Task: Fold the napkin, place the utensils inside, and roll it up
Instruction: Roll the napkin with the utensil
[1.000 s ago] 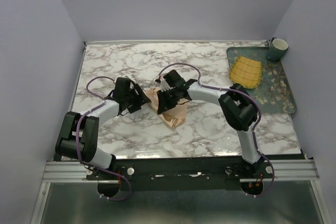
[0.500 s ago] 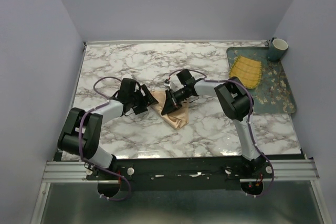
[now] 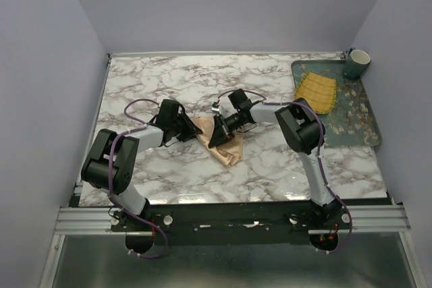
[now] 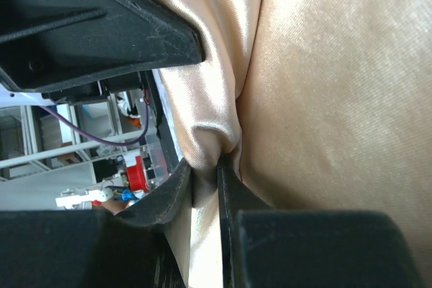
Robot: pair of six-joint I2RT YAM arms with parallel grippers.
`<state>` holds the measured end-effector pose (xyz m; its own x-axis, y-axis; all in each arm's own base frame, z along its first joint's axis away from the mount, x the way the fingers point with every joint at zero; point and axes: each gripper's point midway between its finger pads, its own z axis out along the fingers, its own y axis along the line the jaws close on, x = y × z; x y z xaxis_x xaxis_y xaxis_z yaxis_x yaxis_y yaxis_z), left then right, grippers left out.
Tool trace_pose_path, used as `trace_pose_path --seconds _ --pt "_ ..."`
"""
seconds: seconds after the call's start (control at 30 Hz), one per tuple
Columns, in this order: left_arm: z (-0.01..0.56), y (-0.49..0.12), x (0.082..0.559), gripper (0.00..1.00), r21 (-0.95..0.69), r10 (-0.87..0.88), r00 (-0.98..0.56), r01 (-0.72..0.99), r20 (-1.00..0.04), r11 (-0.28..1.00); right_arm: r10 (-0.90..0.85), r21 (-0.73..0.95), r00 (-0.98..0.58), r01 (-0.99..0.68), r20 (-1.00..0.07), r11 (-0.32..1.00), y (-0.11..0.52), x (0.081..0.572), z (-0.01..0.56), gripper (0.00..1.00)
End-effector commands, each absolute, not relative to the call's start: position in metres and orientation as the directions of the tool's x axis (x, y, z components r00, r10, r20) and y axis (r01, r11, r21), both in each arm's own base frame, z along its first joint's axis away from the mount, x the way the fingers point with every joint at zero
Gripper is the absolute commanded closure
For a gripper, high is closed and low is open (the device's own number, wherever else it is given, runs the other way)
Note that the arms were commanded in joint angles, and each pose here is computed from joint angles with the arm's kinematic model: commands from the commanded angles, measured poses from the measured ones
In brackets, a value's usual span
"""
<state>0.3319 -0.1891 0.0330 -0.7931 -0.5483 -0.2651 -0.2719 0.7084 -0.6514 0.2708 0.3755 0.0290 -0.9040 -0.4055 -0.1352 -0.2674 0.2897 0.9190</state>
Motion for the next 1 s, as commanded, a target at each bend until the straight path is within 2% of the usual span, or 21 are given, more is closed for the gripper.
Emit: trace_pose_path --seconds 0.0,0.03,0.1,0.23,0.27,0.53,0.7,0.97 --pt "0.000 -0.169 0.320 0.81 -0.518 -0.509 -0.806 -0.309 -0.302 0.797 -0.415 0.875 -0.898 -0.314 -0.147 0.368 0.368 0.279 0.009 0.84" --pt "0.001 -0.170 0.319 0.84 -0.519 -0.506 -0.808 -0.307 -0.301 0.798 -0.421 0.867 -0.899 -0.301 -0.120 0.397 0.364 0.276 0.007 0.84" --pt "0.002 -0.173 0.318 0.91 -0.521 -0.505 -0.808 -0.302 -0.305 0.798 -0.437 0.838 -0.887 -0.348 -0.149 0.420 0.361 0.280 0.006 0.82" --pt "0.006 -0.176 0.318 0.93 -0.524 -0.506 -0.803 -0.298 -0.315 0.798 -0.447 0.780 -0.876 -0.405 -0.182 0.477 0.354 0.282 0.019 0.76" --pt "0.005 -0.175 0.315 0.93 -0.516 -0.506 -0.808 -0.307 -0.303 0.800 -0.449 0.764 -0.873 -0.421 -0.193 0.490 0.352 0.283 0.024 0.70" --pt "0.010 -0.180 0.314 0.96 -0.528 -0.512 -0.809 -0.312 -0.287 0.789 -0.464 0.453 -0.820 -0.571 -0.334 0.684 0.348 0.284 0.054 0.42" --pt "0.012 -0.181 0.315 0.97 -0.534 -0.525 -0.806 -0.326 -0.275 0.780 -0.500 0.225 -0.754 -0.624 -0.425 0.749 0.359 0.282 0.061 0.36" --pt "0.009 -0.182 0.313 0.97 -0.536 -0.539 -0.802 -0.346 -0.256 0.770 -0.541 0.064 -0.695 -0.640 -0.474 0.765 0.381 0.282 0.053 0.38"
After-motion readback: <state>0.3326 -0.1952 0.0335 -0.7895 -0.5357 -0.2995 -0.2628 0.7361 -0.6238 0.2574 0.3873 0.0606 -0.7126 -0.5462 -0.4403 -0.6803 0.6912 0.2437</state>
